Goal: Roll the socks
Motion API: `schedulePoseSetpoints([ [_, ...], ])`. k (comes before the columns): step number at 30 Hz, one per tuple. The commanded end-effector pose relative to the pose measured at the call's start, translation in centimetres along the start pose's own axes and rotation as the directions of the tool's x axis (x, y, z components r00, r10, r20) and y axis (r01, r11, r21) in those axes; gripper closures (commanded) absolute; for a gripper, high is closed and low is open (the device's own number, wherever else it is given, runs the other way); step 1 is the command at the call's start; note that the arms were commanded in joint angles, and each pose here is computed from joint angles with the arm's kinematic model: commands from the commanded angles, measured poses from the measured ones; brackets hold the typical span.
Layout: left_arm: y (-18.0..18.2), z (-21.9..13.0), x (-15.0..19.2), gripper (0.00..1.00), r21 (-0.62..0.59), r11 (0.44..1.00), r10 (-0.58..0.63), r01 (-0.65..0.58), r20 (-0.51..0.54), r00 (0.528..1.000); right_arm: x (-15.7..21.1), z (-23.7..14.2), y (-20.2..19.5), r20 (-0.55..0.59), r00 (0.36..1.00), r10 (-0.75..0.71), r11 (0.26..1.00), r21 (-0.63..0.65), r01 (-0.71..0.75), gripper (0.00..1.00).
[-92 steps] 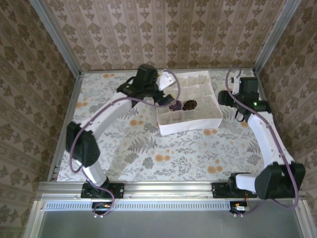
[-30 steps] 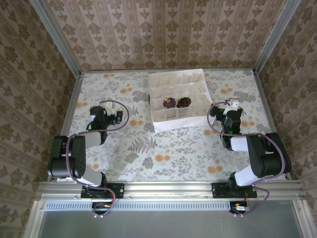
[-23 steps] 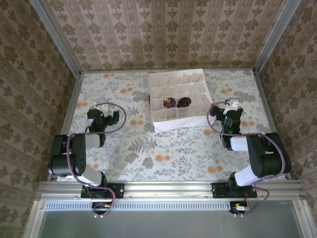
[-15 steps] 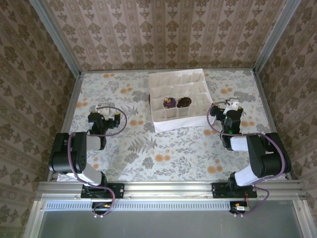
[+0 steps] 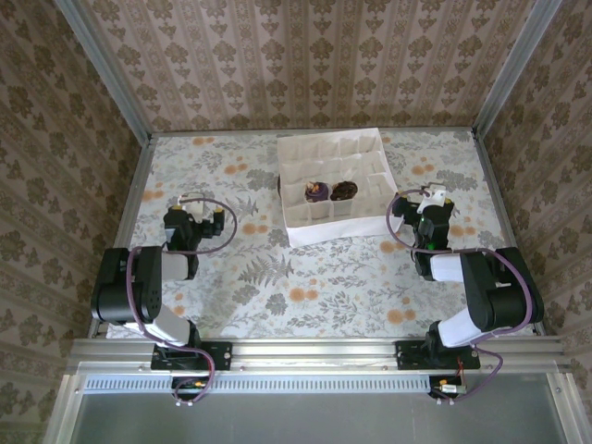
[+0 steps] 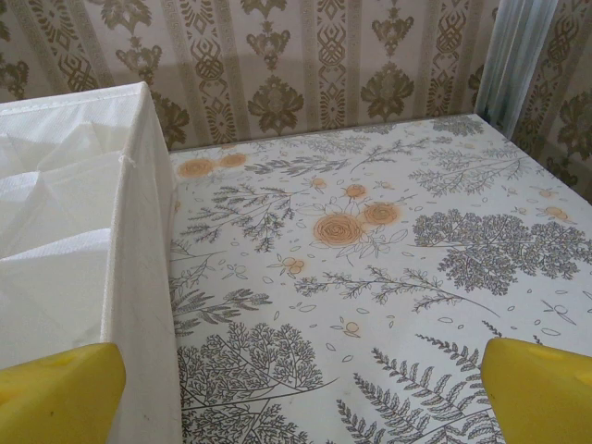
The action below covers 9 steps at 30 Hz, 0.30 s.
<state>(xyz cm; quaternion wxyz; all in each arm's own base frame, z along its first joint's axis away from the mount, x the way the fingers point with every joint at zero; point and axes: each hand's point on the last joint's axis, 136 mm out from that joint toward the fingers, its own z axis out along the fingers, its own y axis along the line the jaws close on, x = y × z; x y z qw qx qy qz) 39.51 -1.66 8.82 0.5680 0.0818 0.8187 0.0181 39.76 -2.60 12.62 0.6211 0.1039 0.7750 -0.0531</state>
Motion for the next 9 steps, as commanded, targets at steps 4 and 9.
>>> schedulePoseSetpoints([
  [4,0.31,0.23,-0.88,0.0,-0.013,1.0,-0.015,0.015,0.024,1.0,2.49,0.1,-0.84,-0.092,0.995,-0.049,0.998,0.042,0.053,0.0],
  [9,0.46,0.06,-0.89,0.0,-0.018,1.0,-0.019,0.019,0.029,0.999,2.45,0.1,-0.82,-0.09,0.995,-0.05,0.998,0.04,0.053,0.0],
])
